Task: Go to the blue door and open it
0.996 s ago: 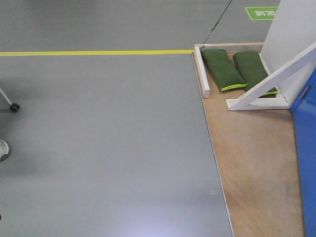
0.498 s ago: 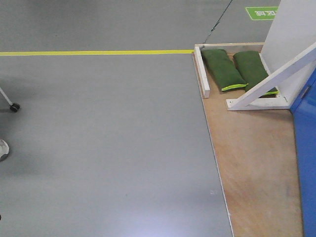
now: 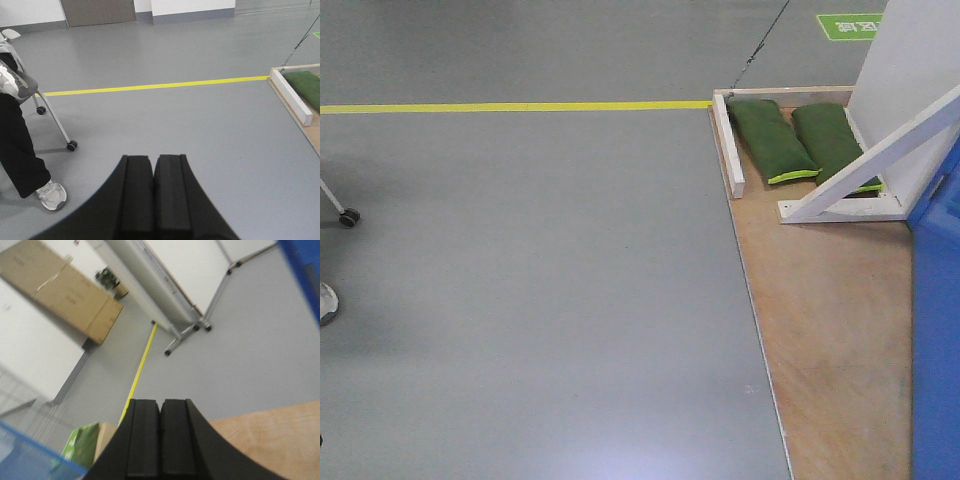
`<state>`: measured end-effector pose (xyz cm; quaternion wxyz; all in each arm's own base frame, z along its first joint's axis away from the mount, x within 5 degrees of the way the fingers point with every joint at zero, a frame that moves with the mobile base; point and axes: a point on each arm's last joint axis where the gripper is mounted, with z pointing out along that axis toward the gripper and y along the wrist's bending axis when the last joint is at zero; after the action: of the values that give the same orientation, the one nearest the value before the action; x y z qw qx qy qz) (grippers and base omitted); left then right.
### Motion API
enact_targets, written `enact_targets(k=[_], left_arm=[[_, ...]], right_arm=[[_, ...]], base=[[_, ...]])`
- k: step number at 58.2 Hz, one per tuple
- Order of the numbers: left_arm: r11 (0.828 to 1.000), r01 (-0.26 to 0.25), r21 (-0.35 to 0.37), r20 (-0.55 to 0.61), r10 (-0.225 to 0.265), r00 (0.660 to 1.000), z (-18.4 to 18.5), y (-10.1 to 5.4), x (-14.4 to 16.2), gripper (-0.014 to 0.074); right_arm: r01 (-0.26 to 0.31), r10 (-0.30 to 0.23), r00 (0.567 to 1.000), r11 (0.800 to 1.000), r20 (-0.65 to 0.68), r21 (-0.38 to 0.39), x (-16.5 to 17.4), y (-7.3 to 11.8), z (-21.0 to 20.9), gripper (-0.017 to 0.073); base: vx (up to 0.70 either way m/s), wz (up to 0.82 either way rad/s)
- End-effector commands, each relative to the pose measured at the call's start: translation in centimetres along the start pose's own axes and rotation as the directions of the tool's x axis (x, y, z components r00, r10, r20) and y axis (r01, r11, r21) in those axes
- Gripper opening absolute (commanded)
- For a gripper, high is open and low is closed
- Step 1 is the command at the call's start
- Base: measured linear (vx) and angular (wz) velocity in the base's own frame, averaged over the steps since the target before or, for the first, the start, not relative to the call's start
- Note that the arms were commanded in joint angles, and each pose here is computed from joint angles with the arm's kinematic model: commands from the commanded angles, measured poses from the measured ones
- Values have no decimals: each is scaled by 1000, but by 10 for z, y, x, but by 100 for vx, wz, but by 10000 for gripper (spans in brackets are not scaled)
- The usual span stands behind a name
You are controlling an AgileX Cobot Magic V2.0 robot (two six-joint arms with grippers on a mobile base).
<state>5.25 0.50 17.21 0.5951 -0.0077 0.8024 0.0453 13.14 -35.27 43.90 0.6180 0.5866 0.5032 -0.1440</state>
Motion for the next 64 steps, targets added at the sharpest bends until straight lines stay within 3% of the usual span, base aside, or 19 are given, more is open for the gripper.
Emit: enact_targets(k=[1, 8, 23, 36, 47, 54, 64], left_arm=[[1000, 8, -1, 91, -8, 996, -1, 0, -7, 70], [1000, 8, -1, 91, -8, 996, -1, 0, -7, 70], [1000, 8, -1, 91, -8, 996, -1, 0, -7, 70], [1000, 8, -1, 91, -8, 996, -1, 0, -7, 70], [1000, 8, -1, 91, -8, 996, -1, 0, -7, 70], [1000, 8, -1, 91, -8, 996, -1, 0, -7, 70], [1000, 8, -1, 91, -8, 996, -1, 0, -7, 70]], right_arm=[[61, -58, 998, 993, 36, -105, -12, 40, -35, 2], [55, -60, 998, 990, -37, -132, -5, 49, -44, 2], [-60, 15, 970, 982, -244, -181, 10, 58, -59, 2], [-171, 55, 898, 958, -436, -230, 22, 69, -76, 2], [-236, 79, 871, 933, -485, -272, 23, 78, -89, 2], [-249, 65, 864, 917, -499, -312, 27, 90, -97, 2], [-249, -7, 835, 887, -551, -388, 45, 117, -109, 2]], base=[[0, 0], [0, 0], [0, 0], [0, 0], [0, 0], [0, 0], [0, 0]])
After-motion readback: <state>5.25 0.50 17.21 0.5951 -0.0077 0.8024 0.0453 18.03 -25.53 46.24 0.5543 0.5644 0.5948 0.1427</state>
